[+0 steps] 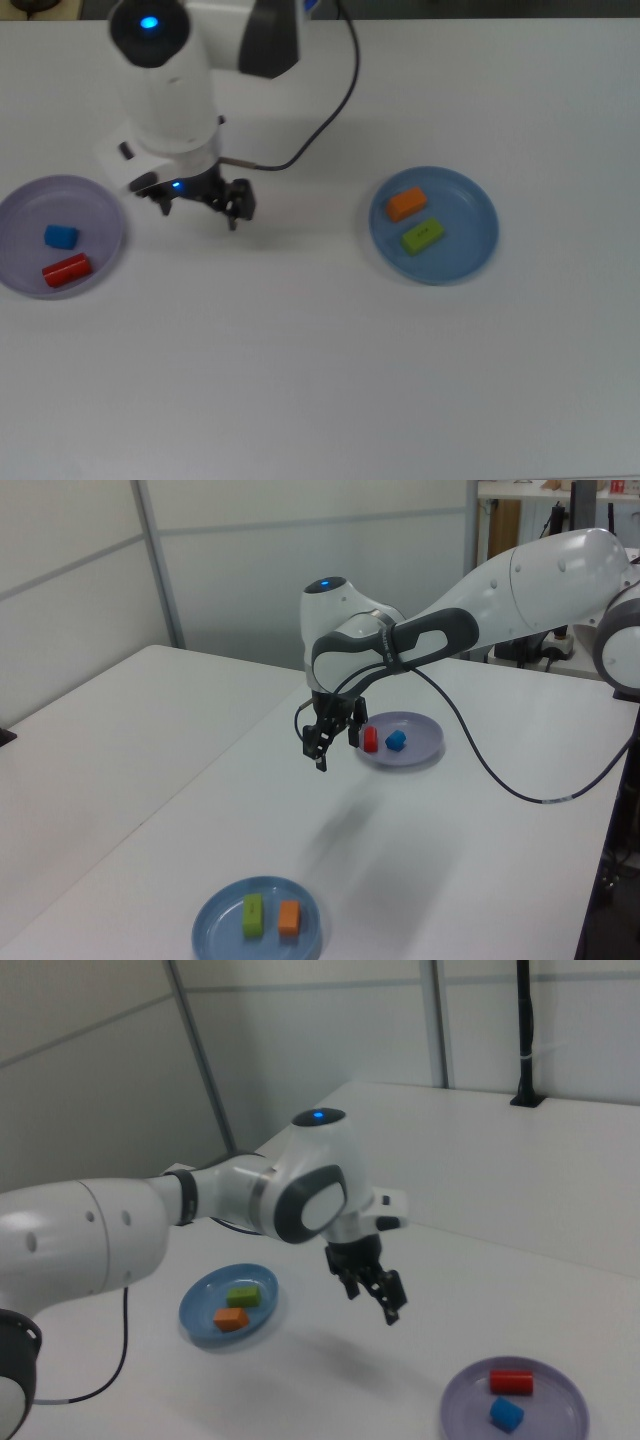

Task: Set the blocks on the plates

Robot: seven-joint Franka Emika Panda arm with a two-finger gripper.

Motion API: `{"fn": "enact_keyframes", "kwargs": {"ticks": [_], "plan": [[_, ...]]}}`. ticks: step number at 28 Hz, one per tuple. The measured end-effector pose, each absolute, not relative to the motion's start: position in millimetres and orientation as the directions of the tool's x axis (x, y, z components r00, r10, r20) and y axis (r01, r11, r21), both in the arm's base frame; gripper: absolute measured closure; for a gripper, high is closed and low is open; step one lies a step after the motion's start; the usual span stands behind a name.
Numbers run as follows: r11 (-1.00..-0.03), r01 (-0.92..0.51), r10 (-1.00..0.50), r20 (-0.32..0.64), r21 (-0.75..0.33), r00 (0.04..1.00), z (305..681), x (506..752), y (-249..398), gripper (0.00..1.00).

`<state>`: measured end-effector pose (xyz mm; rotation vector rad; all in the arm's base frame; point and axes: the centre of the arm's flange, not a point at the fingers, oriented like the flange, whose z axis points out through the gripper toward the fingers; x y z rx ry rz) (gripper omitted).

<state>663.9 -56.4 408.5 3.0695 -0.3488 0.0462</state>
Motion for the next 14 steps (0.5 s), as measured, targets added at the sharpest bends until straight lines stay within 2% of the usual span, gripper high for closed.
{"fn": "enact_keyframes", "kwargs": {"ticks": [5,9,14], "plan": [[-0.977,-0.190,-0.192,-0.016,0.096,0.981,445,646,-28,0.00],[-0.987,-0.120,-0.126,-0.056,0.103,0.990,483,627,-17,0.00],[-0.990,-0.106,-0.115,-0.087,0.095,0.990,523,610,-14,0.00]]}}
